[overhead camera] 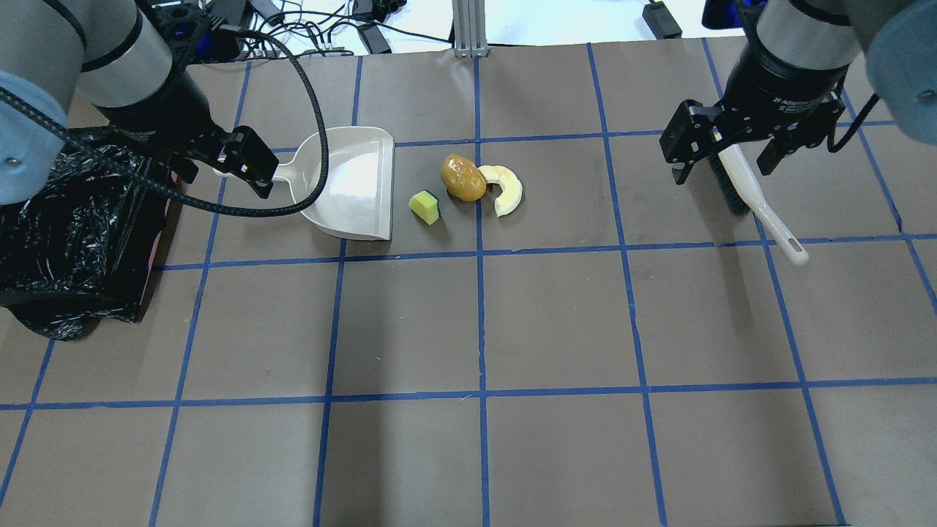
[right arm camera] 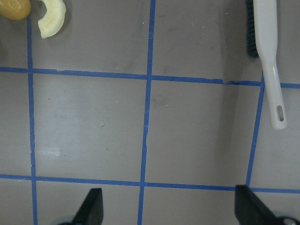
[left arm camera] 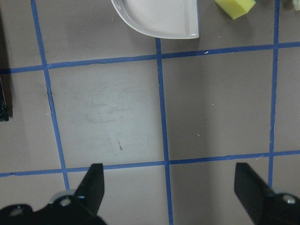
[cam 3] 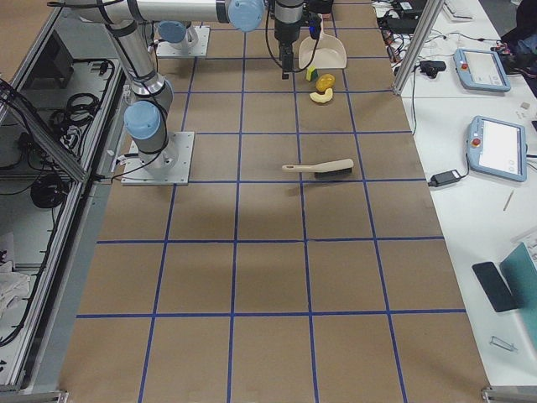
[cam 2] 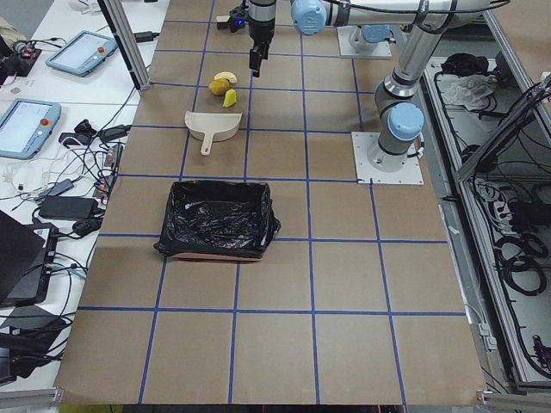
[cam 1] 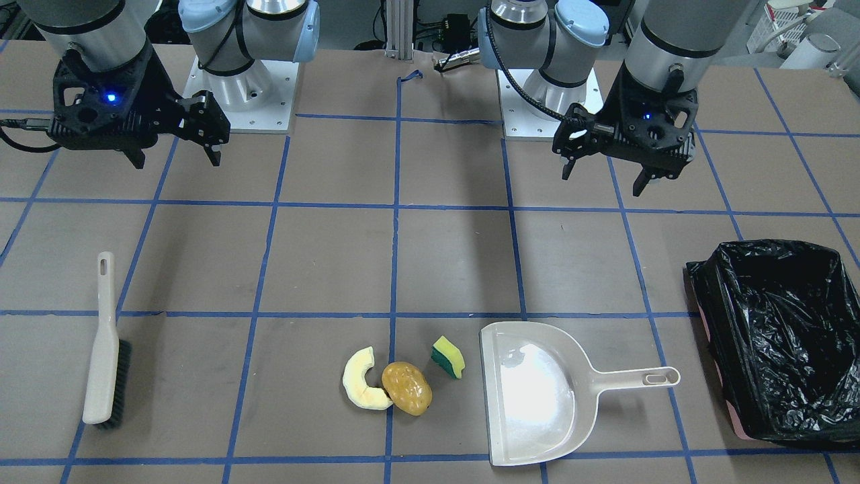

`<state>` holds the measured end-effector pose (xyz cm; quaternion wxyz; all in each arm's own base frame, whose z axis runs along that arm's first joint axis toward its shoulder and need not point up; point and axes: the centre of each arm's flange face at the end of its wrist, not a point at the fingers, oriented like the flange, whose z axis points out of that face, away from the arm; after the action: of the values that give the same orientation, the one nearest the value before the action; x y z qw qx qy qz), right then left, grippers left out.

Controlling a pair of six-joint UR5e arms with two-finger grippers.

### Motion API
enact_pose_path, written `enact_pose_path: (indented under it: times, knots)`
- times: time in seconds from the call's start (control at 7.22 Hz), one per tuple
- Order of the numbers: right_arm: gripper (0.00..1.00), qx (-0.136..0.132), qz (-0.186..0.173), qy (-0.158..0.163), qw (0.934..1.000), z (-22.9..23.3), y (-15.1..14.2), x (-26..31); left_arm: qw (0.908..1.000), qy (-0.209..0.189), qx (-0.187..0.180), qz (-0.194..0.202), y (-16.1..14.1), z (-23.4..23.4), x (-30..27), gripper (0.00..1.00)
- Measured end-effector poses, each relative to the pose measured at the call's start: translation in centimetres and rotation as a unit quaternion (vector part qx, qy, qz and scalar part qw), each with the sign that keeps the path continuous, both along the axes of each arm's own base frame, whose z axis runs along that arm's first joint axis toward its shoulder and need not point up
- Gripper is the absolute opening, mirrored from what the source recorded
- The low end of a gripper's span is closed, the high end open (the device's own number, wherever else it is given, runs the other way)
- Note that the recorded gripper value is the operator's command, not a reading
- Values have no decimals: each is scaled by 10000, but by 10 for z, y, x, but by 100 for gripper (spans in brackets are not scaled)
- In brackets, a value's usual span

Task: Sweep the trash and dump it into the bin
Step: 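Grasp the white dustpan handle with the left gripper while the right gripper approaches, then lower the right gripper and grasp the white brush handle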

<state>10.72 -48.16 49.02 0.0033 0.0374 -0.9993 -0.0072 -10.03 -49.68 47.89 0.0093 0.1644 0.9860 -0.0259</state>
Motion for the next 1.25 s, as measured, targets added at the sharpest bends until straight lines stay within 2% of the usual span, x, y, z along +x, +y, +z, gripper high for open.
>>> enact_pose_path:
  times: [0.14, 0.28, 0.42, 0.55, 0.69, 0.83, 1.11, 1.25]
  knots:
    - [100, -21, 125, -7, 9999, 0, -2, -2, 9993, -37, -32, -365, -15, -10, 12, 100]
    - [100, -32, 433, -17, 9991, -1, -4, -11, 9969, -67, 7, -783, -31, -26, 26, 100]
    - [100, -5, 715, -36, 9974, -4, -10, -33, 9929, -79, 92, -1183, -46, -44, 37, 100]
    - [100, 78, 799, -59, 9968, -11, -19, -63, 9862, -97, 126, -1651, -62, -61, 48, 100]
    - [100, 153, 718, -66, 9973, -22, -28, -94, 9726, -145, 101, -2317, -78, -75, 60, 100]
    - [100, 125, 634, -45, 9979, -34, -40, -124, 9542, -201, 75, -2983, -94, -90, 75, 100]
    - [100, 96, 655, -16, 9978, -66, -66, -175, 9300, -273, -45, -3666, -120, -119, 110, 100]
    - [100, 92, 639, -12, 9979, -87, -76, -199, 9114, -319, -121, -4102, -133, -132, 119, 98]
